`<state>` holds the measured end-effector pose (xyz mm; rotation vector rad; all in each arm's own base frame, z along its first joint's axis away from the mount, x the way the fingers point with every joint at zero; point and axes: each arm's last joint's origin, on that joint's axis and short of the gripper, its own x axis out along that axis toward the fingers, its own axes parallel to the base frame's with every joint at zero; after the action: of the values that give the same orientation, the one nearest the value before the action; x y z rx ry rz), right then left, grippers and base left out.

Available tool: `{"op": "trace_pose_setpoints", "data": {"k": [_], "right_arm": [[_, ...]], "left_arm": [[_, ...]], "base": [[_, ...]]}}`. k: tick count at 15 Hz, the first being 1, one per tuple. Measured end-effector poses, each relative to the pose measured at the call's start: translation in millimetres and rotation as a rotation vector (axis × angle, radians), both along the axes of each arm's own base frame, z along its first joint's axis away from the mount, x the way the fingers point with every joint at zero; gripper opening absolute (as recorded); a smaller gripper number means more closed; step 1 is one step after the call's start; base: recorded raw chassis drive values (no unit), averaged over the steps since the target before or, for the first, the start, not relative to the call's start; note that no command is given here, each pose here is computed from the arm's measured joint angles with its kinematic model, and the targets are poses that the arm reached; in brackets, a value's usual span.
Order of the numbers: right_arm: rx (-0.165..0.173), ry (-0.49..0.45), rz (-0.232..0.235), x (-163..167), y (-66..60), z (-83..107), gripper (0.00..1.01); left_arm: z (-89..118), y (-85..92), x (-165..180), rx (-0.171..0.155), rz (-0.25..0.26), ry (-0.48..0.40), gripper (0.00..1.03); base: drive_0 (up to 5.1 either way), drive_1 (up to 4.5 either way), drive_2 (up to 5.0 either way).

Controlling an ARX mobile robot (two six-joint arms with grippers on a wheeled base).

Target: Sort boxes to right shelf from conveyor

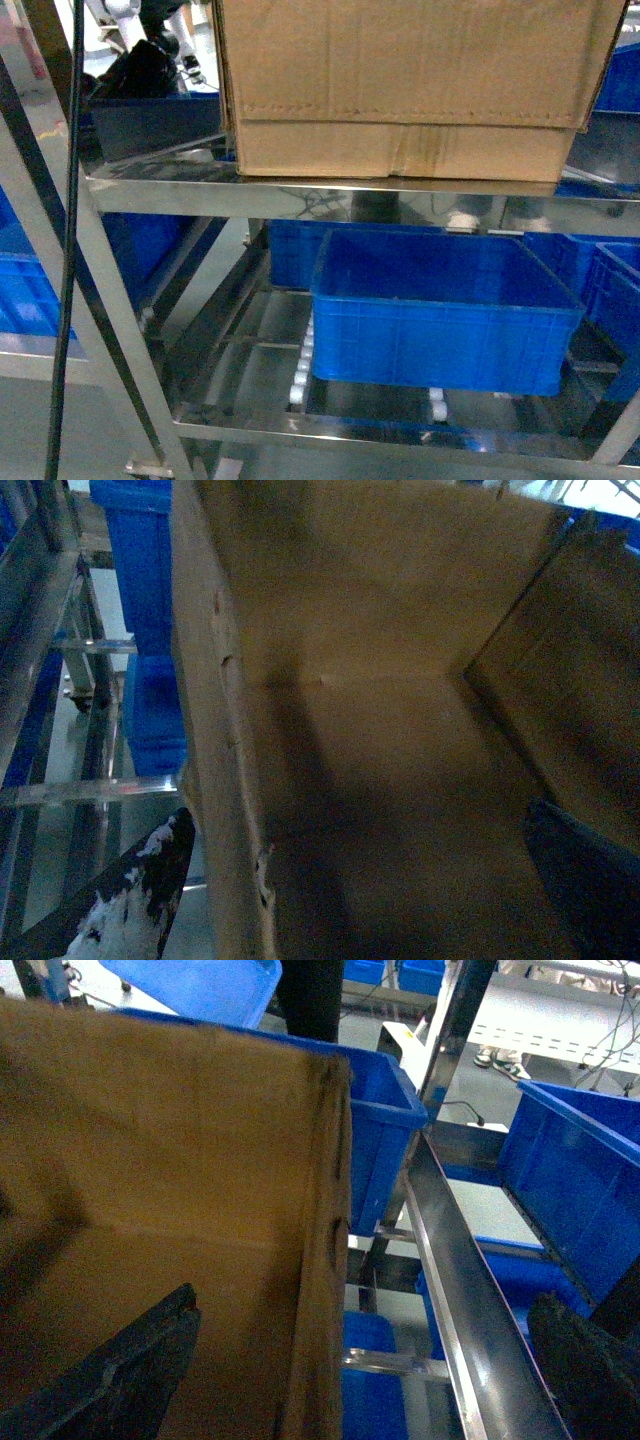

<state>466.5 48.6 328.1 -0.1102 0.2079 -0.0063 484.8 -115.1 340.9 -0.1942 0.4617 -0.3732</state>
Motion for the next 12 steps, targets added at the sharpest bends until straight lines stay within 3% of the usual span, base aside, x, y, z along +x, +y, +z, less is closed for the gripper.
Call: {"op": "trace_pose_setpoints", "data": {"k": [4,8,12], "right_arm": [[0.016,-0.091,-0.003,-7,2.3,13.2,0.98],[0.029,-0.138,-0.010,-15,1.4,21.0,0.98],[0.037,-0.206,0.000,-32,5.0,30.0,0.98]], "left_arm": [[15,2.3,-8,-0.060,0.041,-0.063,0.98],[14,1.8,-12,-0.096,0.052,-0.057,0.98],[27,3.9,-26,-0.140,0.058,-0.111,0.98]], "base": [[0.0,0.00,0.0],[0.0,0.00,0.0],[0.0,0.00,0.0]]}}
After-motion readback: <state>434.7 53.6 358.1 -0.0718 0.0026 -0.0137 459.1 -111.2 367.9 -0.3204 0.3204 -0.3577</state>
